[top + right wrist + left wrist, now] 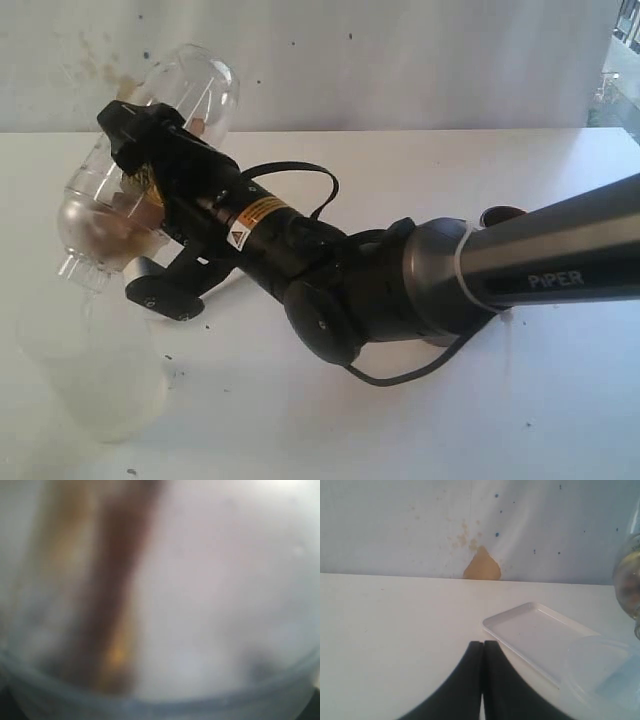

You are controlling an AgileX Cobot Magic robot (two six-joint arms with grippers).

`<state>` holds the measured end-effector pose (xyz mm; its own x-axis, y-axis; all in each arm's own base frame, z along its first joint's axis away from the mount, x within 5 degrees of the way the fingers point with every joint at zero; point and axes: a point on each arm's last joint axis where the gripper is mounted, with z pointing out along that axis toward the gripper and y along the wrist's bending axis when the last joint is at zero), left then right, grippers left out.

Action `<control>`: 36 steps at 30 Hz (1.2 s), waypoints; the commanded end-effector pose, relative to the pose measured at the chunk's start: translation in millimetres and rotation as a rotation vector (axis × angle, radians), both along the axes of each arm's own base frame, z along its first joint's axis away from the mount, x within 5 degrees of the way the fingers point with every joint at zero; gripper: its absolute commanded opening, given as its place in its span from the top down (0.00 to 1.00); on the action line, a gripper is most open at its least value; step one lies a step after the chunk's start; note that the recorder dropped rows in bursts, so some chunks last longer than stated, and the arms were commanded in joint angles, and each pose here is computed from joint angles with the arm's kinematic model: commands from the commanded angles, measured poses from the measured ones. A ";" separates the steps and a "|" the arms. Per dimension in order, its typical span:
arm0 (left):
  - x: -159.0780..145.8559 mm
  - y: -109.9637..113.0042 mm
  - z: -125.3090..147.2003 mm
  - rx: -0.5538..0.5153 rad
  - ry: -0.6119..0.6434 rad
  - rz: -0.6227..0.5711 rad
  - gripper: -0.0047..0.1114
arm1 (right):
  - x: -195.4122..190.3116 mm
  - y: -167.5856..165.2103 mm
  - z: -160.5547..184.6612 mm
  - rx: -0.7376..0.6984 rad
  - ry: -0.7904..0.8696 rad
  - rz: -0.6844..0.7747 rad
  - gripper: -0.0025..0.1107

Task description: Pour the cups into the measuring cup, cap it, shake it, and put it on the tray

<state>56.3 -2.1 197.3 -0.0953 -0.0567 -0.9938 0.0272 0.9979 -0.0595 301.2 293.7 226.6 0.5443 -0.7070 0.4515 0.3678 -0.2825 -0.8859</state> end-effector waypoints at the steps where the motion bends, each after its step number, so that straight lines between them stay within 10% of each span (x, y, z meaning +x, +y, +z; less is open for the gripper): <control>1: -0.1 0.0 0.2 -0.008 -0.009 0.002 0.95 | -0.6 -0.3 15.3 0.029 -0.090 0.014 0.98; 36: -0.1 0.0 0.2 -0.008 -0.009 0.002 0.95 | 0.9 -2.3 16.2 0.053 -0.082 -0.010 0.98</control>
